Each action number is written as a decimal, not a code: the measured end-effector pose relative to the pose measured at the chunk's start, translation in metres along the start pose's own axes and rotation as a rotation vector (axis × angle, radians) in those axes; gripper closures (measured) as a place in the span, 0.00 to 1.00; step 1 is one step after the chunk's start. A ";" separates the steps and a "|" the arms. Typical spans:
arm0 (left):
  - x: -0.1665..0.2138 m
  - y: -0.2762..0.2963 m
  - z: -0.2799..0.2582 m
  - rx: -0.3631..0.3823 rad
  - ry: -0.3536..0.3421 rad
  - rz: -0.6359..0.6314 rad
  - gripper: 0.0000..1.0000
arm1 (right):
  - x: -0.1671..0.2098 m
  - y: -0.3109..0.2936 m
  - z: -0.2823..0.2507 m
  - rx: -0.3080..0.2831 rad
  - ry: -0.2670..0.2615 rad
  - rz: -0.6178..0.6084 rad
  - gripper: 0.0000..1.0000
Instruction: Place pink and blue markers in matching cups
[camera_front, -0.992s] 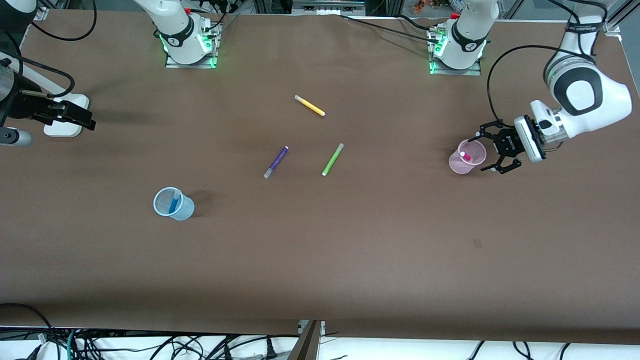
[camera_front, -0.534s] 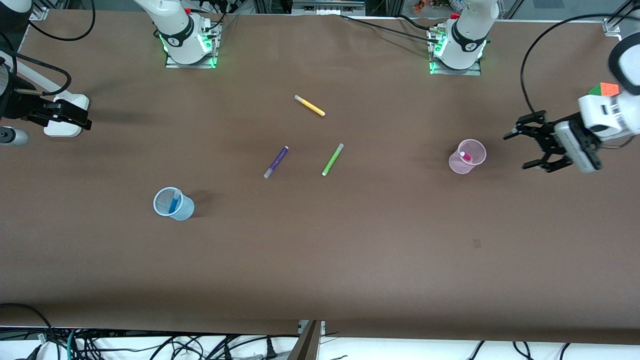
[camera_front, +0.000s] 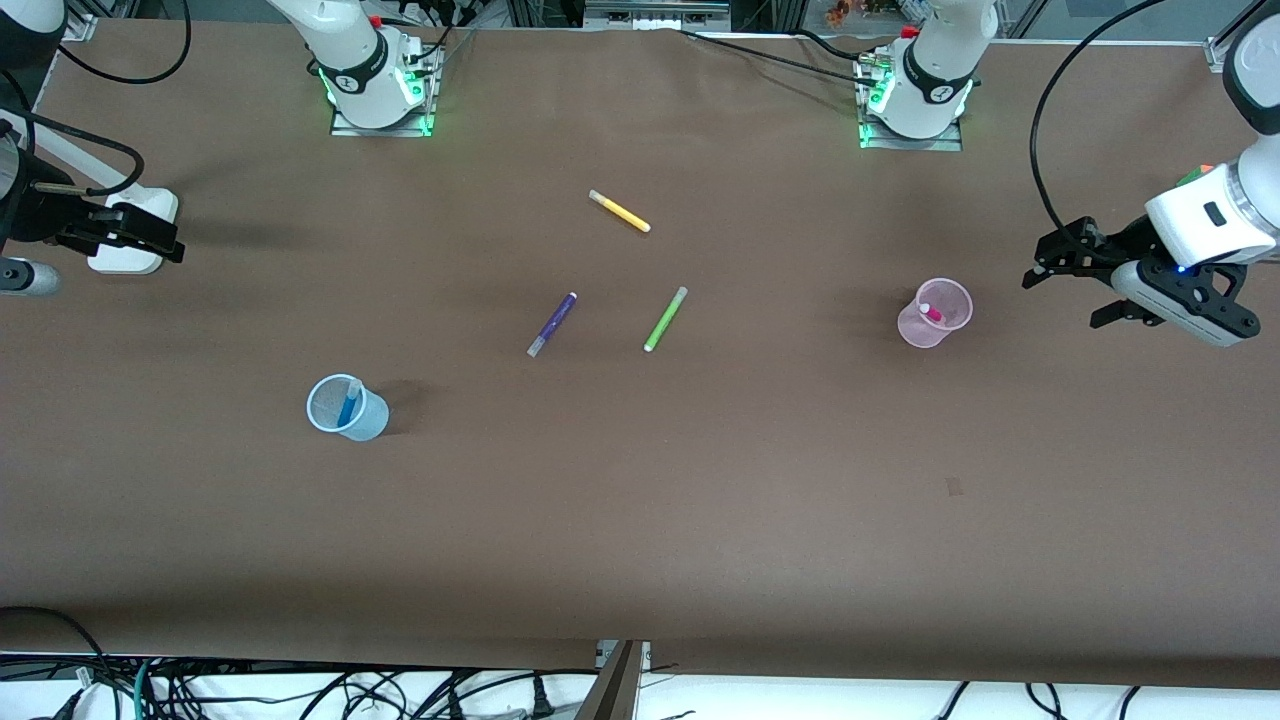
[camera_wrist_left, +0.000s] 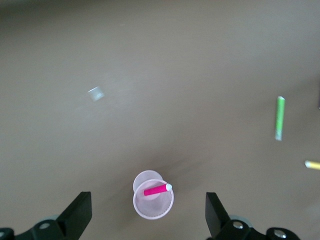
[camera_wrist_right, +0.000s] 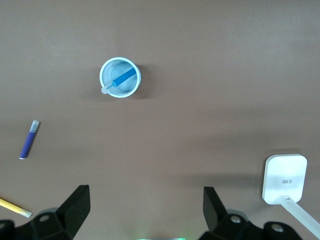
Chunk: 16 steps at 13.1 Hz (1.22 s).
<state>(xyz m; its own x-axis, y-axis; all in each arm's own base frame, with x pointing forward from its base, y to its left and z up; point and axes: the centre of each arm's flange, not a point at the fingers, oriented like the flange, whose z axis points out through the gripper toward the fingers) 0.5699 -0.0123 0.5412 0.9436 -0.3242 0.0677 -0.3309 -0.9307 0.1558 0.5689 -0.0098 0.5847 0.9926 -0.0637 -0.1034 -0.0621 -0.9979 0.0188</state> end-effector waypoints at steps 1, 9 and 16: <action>0.004 0.012 -0.005 0.047 -0.013 -0.063 0.00 | 0.000 0.000 0.000 0.000 0.001 -0.001 0.00; 0.019 0.049 -0.006 0.134 -0.014 -0.398 0.00 | 0.000 0.000 -0.001 0.000 0.002 -0.005 0.00; 0.017 0.054 0.005 0.122 -0.086 -0.400 0.00 | 0.000 0.001 -0.001 0.000 0.002 -0.005 0.00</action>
<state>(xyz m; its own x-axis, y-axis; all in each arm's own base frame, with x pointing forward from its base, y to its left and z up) 0.5676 -0.0689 0.5457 0.9967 0.0585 -0.0571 0.0606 -0.9976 0.0347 0.5692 -0.0105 0.5858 0.9931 -0.0584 -0.1017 -0.0569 -0.9982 0.0180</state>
